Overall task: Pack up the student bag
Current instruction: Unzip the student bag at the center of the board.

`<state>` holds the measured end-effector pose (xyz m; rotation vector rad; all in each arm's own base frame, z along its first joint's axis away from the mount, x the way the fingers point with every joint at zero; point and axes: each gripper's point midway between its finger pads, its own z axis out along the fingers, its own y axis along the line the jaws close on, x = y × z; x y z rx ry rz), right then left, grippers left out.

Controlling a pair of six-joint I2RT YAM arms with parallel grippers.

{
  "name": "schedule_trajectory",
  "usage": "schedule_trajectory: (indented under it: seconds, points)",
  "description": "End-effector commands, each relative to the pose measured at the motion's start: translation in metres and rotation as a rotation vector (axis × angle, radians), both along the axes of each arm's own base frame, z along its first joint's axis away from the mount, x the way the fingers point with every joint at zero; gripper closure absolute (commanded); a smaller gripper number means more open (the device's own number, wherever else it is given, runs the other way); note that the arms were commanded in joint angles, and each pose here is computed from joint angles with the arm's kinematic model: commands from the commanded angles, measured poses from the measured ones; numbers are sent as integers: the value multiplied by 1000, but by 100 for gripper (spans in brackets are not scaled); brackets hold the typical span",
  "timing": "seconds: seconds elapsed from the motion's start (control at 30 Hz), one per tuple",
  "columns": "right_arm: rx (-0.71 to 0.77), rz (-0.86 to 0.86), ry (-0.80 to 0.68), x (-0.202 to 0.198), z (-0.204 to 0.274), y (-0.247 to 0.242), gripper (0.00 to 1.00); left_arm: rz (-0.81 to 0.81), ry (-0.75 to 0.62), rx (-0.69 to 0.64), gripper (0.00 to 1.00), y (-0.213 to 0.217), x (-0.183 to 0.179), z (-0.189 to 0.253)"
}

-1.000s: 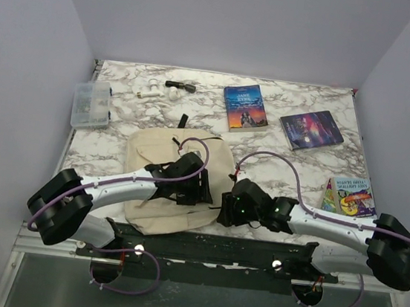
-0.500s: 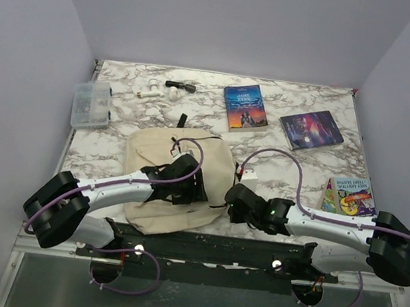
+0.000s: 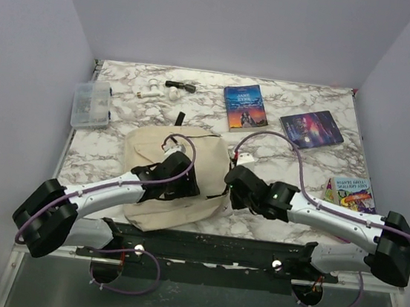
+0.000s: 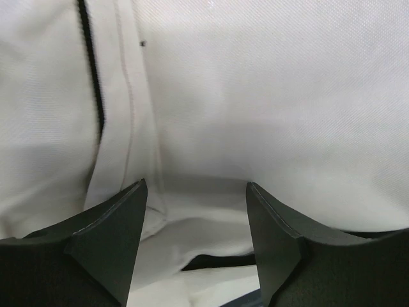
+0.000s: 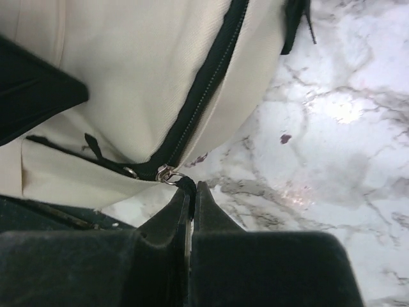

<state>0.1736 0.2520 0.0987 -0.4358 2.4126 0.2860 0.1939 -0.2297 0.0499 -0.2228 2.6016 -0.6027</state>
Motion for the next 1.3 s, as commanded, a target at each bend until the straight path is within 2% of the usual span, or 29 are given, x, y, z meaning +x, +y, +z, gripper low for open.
schedule_trajectory:
  seconds: [0.0,0.1,0.2,0.3,0.47,0.67,0.83,1.0,1.17,1.27]
  points:
    - [-138,-18,-51,25,12,-32,99,-3,-39,184,33,46,-5,-14]
    - [-57,102,-24,18,21,-7,99,-86,-115,93,27,32,-5,7]
    - [46,156,-12,11,29,10,99,-218,-246,-110,17,1,-11,47]
    - [99,201,32,1,33,22,99,-329,-385,-260,12,-23,-21,91]
    - [171,198,40,-3,45,29,99,-427,-529,-276,12,-46,-27,116]
    - [209,193,3,-1,66,30,99,-511,-590,-190,14,-81,-34,100]
    - [223,212,-7,-3,70,30,99,-464,-557,-129,26,-89,-23,81]
    - [217,212,-3,-4,68,28,99,-416,-517,-80,54,-86,-17,70]
    - [107,63,-62,17,64,4,100,-403,-486,-40,71,-67,-23,56]
    - [-16,-44,-95,35,59,-17,99,-411,-450,18,84,-49,-30,38]
